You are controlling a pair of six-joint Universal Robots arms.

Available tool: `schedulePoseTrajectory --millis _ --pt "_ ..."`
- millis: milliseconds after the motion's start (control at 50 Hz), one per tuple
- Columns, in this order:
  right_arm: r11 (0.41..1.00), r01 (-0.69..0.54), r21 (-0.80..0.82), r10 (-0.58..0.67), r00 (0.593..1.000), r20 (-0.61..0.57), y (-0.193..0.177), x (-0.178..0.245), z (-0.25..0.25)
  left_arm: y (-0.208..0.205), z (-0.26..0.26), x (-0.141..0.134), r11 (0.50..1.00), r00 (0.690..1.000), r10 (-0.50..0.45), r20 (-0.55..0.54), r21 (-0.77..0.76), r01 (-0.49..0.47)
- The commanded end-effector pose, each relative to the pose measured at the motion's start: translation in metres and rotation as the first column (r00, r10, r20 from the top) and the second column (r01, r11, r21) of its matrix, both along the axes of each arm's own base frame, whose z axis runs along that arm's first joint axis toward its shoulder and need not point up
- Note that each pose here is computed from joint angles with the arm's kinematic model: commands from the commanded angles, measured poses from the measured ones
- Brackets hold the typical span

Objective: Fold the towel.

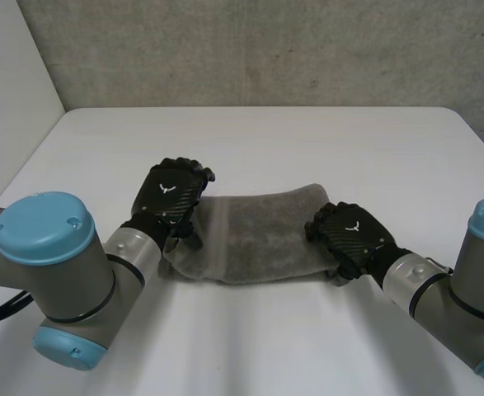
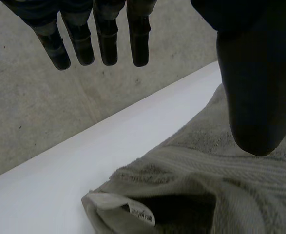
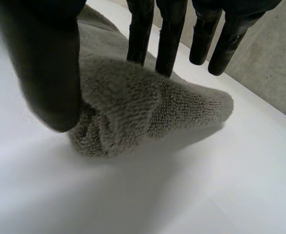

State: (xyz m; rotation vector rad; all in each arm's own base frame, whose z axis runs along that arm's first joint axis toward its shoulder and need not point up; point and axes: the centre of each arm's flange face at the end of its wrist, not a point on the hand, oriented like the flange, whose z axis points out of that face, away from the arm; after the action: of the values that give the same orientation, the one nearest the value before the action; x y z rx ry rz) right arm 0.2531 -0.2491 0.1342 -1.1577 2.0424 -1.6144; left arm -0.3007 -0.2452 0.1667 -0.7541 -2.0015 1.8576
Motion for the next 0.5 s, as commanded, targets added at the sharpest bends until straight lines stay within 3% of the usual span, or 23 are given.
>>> schedulePoseTrajectory --millis 20,300,500 --pt "1.0 0.007 -0.018 -0.007 1.0 -0.004 -0.006 0.001 -0.008 -0.001 -0.004 0.003 1.0 1.0 0.01 0.007 0.012 -0.01" --pt "0.997 0.075 0.025 -0.075 0.997 -0.023 -0.014 -0.023 -0.017 0.001 -0.005 0.005 1.0 1.0 0.015 0.01 0.019 -0.015" --pt "0.991 0.115 0.071 -0.11 0.991 -0.073 -0.016 -0.072 -0.012 0.005 -0.008 0.004 1.0 1.0 0.007 0.015 0.027 -0.007"
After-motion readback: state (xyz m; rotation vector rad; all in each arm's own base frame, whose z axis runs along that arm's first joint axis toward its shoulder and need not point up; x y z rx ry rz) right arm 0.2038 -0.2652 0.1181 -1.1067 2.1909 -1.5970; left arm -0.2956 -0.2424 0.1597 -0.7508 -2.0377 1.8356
